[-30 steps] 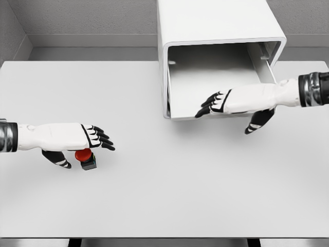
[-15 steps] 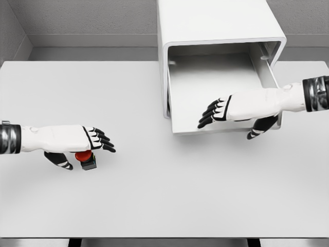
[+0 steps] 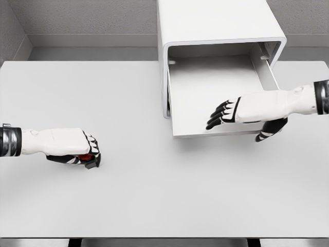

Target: Slide open multi-storey tabletop storage cabinets and put open load switch and slide close multi-storey tabletop storage cabinets

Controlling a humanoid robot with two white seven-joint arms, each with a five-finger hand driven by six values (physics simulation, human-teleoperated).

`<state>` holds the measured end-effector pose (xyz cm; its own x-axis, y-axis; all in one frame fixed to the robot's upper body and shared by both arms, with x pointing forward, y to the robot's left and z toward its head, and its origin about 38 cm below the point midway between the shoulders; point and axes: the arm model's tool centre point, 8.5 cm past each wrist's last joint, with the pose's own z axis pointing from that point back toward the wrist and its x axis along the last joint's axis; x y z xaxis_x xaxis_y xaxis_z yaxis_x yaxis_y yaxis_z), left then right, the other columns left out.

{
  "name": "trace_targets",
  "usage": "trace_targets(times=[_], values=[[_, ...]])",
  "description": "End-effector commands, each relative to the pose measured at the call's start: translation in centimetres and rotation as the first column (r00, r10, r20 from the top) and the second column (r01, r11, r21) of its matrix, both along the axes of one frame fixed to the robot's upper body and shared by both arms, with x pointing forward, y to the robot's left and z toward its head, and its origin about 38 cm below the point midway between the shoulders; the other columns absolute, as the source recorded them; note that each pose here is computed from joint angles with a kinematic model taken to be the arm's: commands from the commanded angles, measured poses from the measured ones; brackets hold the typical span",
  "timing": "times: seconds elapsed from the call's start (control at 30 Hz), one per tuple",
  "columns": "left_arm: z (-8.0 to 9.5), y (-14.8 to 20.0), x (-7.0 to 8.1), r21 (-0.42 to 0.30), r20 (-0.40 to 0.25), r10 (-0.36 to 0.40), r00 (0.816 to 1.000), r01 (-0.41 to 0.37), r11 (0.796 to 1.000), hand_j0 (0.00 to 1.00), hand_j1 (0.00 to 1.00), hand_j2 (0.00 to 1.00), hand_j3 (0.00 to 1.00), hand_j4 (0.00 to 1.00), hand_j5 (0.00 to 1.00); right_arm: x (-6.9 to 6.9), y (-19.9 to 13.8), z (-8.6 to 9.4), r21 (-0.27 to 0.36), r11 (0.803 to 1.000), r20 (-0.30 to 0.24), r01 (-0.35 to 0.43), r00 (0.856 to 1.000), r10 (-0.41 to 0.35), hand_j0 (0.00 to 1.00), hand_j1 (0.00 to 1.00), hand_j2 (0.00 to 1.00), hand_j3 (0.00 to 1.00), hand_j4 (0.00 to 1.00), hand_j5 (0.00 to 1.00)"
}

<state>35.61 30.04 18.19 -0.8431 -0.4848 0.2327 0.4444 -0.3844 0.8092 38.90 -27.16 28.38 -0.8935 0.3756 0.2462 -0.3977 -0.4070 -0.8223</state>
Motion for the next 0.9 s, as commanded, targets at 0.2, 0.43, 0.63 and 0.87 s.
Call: trace_targets(times=[0.2,0.43,0.63,0.87], values=[[2.3,-2.0,-0.4,-0.078,0.033,-0.049,0.998,0.051,0.996,0.4,0.4,0.4,0.4,0.4,0.4,-0.3,0.0,0.4,0.05,0.999,-0.034,0.012,0.999,-0.01,1.0,1.0,1.0,1.0,1.0,1.0],[6.4,-3.1,0.7,-0.132,0.108,-0.076,0.991,0.09,0.987,0.4,0.4,0.4,0.4,0.4,0.4,-0.7,-1.7,0.9,0.067,0.996,-0.053,0.057,0.997,-0.053,1.0,1.0,1.0,1.0,1.0,1.0],[8.2,-3.6,1.3,-0.15,0.146,-0.085,0.986,0.107,0.983,0.4,0.4,0.4,0.4,0.4,0.4,-0.7,-1.3,1.2,0.079,0.996,-0.043,0.049,0.998,-0.045,1.0,1.0,1.0,1.0,1.0,1.0],[8.4,-4.0,1.4,-0.162,0.152,-0.091,0.984,0.116,0.98,0.42,0.42,0.42,0.42,0.42,0.42,-0.8,-1.6,1.5,0.086,0.995,-0.036,0.058,0.998,-0.055,1.0,1.0,1.0,1.0,1.0,1.0]])
